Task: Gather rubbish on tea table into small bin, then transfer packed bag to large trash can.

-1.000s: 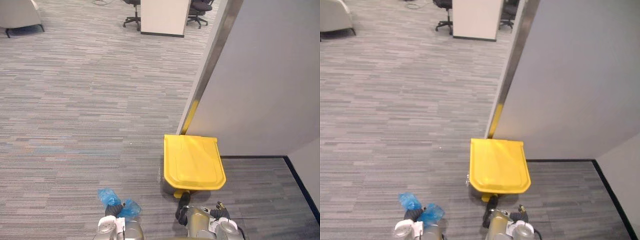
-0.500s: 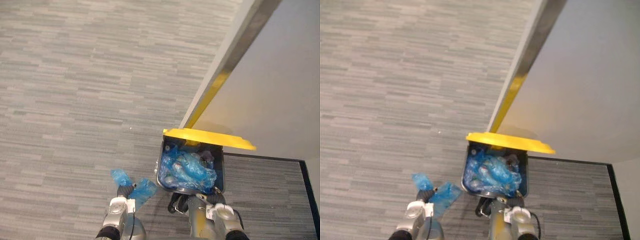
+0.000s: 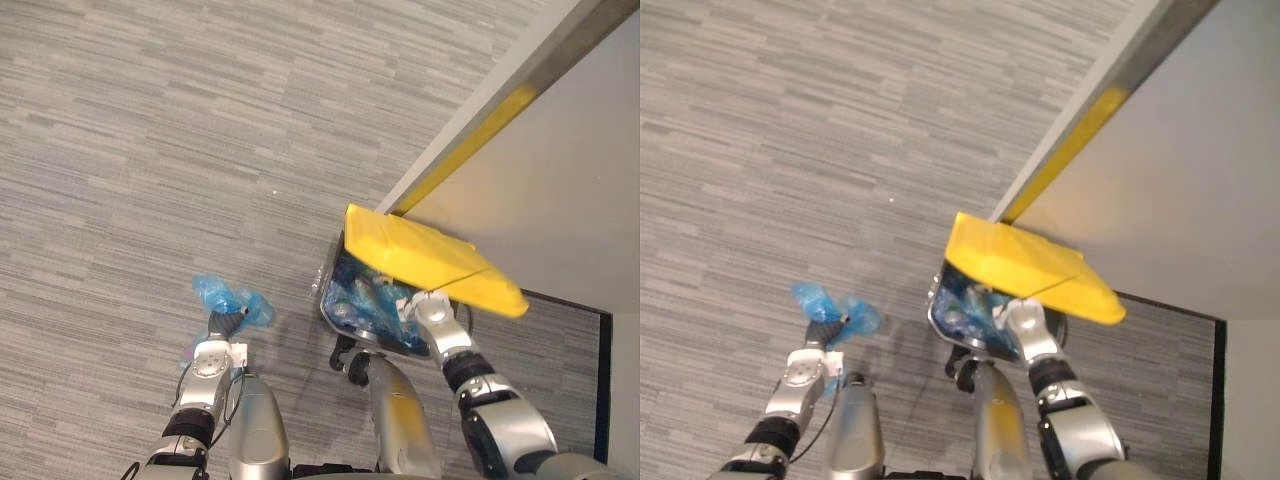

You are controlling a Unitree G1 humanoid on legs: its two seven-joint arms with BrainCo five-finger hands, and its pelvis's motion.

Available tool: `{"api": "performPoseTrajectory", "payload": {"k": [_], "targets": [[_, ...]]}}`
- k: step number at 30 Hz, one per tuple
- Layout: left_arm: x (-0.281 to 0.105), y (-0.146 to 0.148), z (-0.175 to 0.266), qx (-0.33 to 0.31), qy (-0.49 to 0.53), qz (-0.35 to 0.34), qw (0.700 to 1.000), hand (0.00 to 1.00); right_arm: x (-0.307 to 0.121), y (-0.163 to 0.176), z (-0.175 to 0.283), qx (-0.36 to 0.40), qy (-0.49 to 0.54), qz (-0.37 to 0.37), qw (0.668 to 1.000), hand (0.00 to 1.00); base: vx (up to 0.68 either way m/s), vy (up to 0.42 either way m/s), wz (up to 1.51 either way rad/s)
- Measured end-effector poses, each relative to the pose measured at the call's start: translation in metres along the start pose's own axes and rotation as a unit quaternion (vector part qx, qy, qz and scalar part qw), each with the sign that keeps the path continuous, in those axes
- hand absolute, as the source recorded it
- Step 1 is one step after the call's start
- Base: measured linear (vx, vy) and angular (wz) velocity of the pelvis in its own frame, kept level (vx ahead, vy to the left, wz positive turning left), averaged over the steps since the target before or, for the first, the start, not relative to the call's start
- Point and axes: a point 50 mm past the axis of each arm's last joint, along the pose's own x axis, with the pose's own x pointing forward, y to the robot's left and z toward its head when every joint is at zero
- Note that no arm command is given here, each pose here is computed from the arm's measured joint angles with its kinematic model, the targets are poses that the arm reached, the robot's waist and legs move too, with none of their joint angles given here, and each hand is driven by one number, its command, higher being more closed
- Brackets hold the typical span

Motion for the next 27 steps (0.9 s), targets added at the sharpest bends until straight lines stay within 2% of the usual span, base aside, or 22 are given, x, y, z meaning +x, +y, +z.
{"api": "performPoseTrajectory", "payload": {"k": [7, 13, 19, 23, 27], "targets": [[-0.006, -0.013, 0.032, -0.024, -0.080, -0.053, 0.995, 1.00, 0.016, -0.044, 0.031, 0.005, -0.037, -0.060, 0.997, 0.00, 0.04, 0.076, -0.13], [-0.016, -0.038, 0.054, -0.055, -0.127, -0.124, 0.983, 1.00, 0.016, -0.052, 0.030, 0.017, -0.035, -0.068, 0.997, 0.00, -0.02, 0.055, -0.05], [-0.043, -0.076, 0.095, -0.099, -0.217, -0.234, 0.942, 1.00, 0.016, -0.056, 0.037, 0.015, -0.051, -0.072, 0.996, 0.00, -0.03, 0.018, -0.04], [-0.066, -0.113, 0.127, -0.139, -0.269, -0.327, 0.895, 1.00, 0.016, -0.064, 0.039, 0.006, -0.053, -0.077, 0.996, 0.00, 0.00, 0.002, -0.01], [-0.076, -0.132, 0.154, -0.136, -0.312, -0.371, 0.864, 1.00, 0.020, -0.059, 0.053, 0.000, -0.070, -0.064, 0.995, 0.00, -0.01, 0.009, -0.11]]}}
